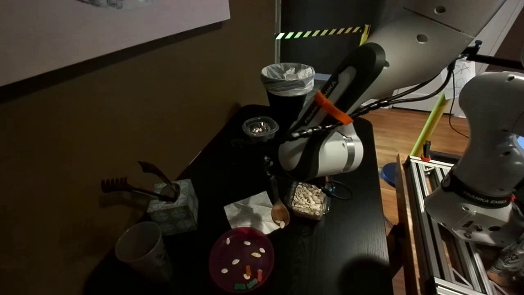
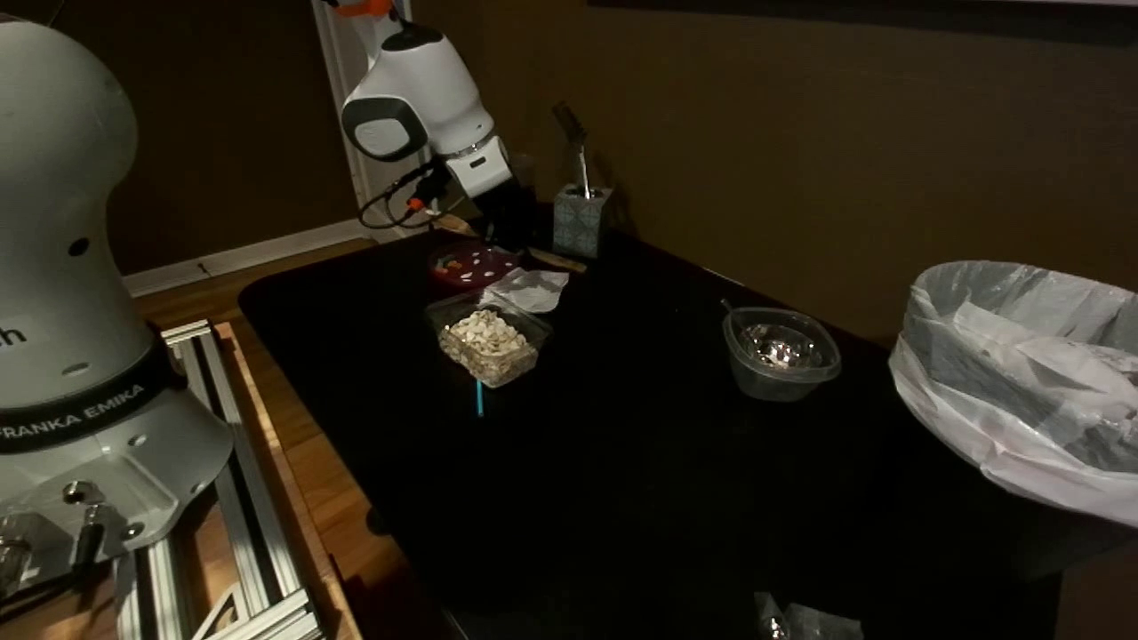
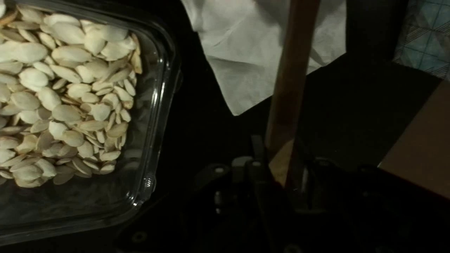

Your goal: Transfer a spoonful of contents from the bowl to the red plate

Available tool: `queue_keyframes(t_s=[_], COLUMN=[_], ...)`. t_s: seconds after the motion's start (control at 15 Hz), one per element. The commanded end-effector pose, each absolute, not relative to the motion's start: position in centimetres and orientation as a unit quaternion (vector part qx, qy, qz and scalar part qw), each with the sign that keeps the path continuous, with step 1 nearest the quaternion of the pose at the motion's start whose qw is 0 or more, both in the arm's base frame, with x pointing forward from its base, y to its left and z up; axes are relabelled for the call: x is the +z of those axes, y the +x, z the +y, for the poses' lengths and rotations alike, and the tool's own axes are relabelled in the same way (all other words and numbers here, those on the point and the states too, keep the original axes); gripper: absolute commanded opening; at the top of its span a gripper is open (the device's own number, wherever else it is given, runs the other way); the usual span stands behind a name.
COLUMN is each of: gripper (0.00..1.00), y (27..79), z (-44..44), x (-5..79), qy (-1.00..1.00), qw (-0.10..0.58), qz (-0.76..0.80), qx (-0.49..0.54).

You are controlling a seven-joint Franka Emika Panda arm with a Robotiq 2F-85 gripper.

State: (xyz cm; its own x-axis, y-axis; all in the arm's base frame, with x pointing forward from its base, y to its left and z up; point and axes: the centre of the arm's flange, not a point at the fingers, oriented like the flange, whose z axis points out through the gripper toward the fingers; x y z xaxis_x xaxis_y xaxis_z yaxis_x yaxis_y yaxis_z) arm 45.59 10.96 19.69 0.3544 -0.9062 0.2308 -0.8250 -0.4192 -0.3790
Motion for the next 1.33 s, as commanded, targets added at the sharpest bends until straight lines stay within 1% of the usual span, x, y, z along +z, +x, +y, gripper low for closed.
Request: queue_keyframes(t_s=[0.0,0.47,0.73,1.13,1.27], gripper=[0.06,0.06,0.06,0.06,0.06], y=[47.8,49.0,49.6,49.2,48.8], z=[13.7,15.7,16.8,19.0,19.9], x=[22.9,24.4,25.4,26.8,26.8], qy=[-0.797,-0.752,-0.713,-0.695,-0.684], qw=[0.107,0.135,0.152,0.165,0.159], qz=[0.557,0.595,0.599,0.533,0.509], qx=[-0.209,-0.249,-0.332,-0.453,-0.497])
